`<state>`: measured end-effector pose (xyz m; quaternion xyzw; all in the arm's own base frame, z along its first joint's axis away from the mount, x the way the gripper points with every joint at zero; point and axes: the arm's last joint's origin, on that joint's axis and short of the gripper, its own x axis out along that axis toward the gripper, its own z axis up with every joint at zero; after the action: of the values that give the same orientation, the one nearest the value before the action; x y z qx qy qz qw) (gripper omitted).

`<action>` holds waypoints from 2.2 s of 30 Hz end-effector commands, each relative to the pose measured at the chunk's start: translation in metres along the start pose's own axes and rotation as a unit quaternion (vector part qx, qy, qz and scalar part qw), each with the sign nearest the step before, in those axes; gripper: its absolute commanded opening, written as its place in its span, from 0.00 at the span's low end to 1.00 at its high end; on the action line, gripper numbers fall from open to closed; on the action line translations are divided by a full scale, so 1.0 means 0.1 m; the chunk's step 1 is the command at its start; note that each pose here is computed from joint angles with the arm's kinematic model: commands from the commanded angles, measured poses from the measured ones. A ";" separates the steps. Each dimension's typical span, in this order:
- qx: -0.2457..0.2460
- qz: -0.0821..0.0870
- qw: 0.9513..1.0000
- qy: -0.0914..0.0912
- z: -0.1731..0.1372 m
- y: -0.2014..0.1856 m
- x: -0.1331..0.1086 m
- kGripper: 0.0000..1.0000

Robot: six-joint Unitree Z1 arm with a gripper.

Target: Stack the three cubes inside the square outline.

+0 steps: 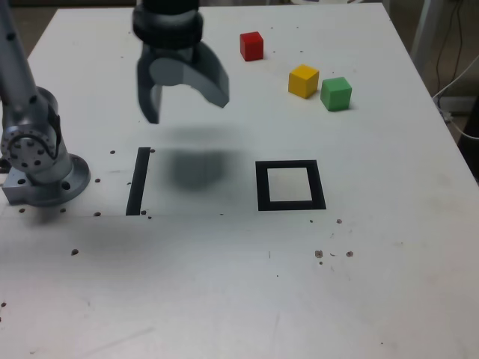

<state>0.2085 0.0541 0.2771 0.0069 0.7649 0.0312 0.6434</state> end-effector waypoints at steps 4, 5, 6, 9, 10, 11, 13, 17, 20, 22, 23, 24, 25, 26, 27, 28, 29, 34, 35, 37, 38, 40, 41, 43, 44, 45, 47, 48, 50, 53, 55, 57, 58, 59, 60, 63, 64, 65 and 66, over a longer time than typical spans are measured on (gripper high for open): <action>-0.019 -0.004 1.000 0.002 0.21 0.31 -0.07 1.00; -0.022 -0.004 1.000 0.002 0.25 0.37 -0.08 1.00; -0.026 -0.004 1.000 0.002 0.29 0.44 -0.08 1.00; -0.036 -0.006 0.999 0.000 0.40 0.64 -0.10 1.00; -0.039 -0.007 0.999 0.000 0.43 0.71 -0.10 1.00; -0.042 -0.008 0.999 0.000 0.46 0.79 -0.10 1.00; -0.049 -0.010 0.999 -0.001 0.53 0.94 -0.10 1.00; -0.061 -0.013 0.998 -0.003 0.65 1.26 -0.10 1.00; -0.067 -0.014 0.998 -0.004 0.74 1.47 -0.09 1.00; -0.070 -0.014 0.997 -0.004 0.80 1.60 -0.08 1.00; -0.070 -0.015 0.997 -0.003 0.82 1.67 -0.07 1.00; -0.071 -0.015 0.997 -0.003 0.85 1.73 -0.06 1.00; -0.070 -0.016 0.997 -0.002 0.88 1.79 -0.05 1.00; -0.070 -0.018 0.997 -0.001 0.90 1.85 -0.05 1.00; -0.070 -0.019 0.997 -0.001 0.92 1.91 -0.04 1.00; -0.069 -0.019 0.997 0.000 0.94 1.97 -0.03 1.00; -0.069 -0.020 0.997 0.001 0.96 2.02 -0.02 1.00; -0.071 -0.025 0.997 0.004 1.04 2.26 0.06 1.00; -0.072 -0.027 0.997 0.006 1.06 2.30 0.09 1.00; -0.073 -0.029 0.997 0.008 1.10 2.40 0.15 1.00; -0.074 -0.030 0.997 0.009 1.11 2.44 0.17 1.00; -0.075 -0.031 0.997 0.012 1.14 2.50 0.21 1.00; -0.075 -0.031 0.997 0.013 1.15 2.54 0.22 1.00; -0.075 -0.032 0.997 0.015 1.16 2.60 0.24 1.00; -0.075 -0.032 0.997 0.016 1.17 2.62 0.25 1.00; -0.075 -0.032 0.997 0.016 1.17 2.65 0.26 1.00; -0.074 -0.032 0.997 0.016 1.19 2.71 0.28 1.00; -0.074 -0.032 0.997 0.015 1.20 2.74 0.29 1.00; -0.074 -0.033 0.997 0.016 1.23 2.81 0.31 1.00; -0.073 -0.036 0.997 0.017 1.26 2.90 0.34 0.99; -0.072 -0.040 0.996 0.017 1.28 2.94 0.38 0.99; -0.070 -0.046 0.996 0.018 1.30 2.97 0.42 0.98; -0.069 -0.051 0.996 0.018 1.31 2.99 0.46 0.97; -0.068 -0.054 0.996 0.018 1.33 3.00 0.48 0.96; -0.067 -0.057 0.996 0.018 1.33 3.01 0.50 0.95; -0.067 -0.062 0.996 0.018 1.34 3.04 0.55 0.90; -0.068 -0.062 0.996 0.018 1.34 3.05 0.55 0.87; -0.069 -0.062 0.996 0.019 1.34 3.05 0.56 0.84; -0.069 -0.062 0.995 0.020 1.33 3.06 0.57 0.80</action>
<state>0.3240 0.3691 0.2182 -0.0780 0.7634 0.0532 0.6390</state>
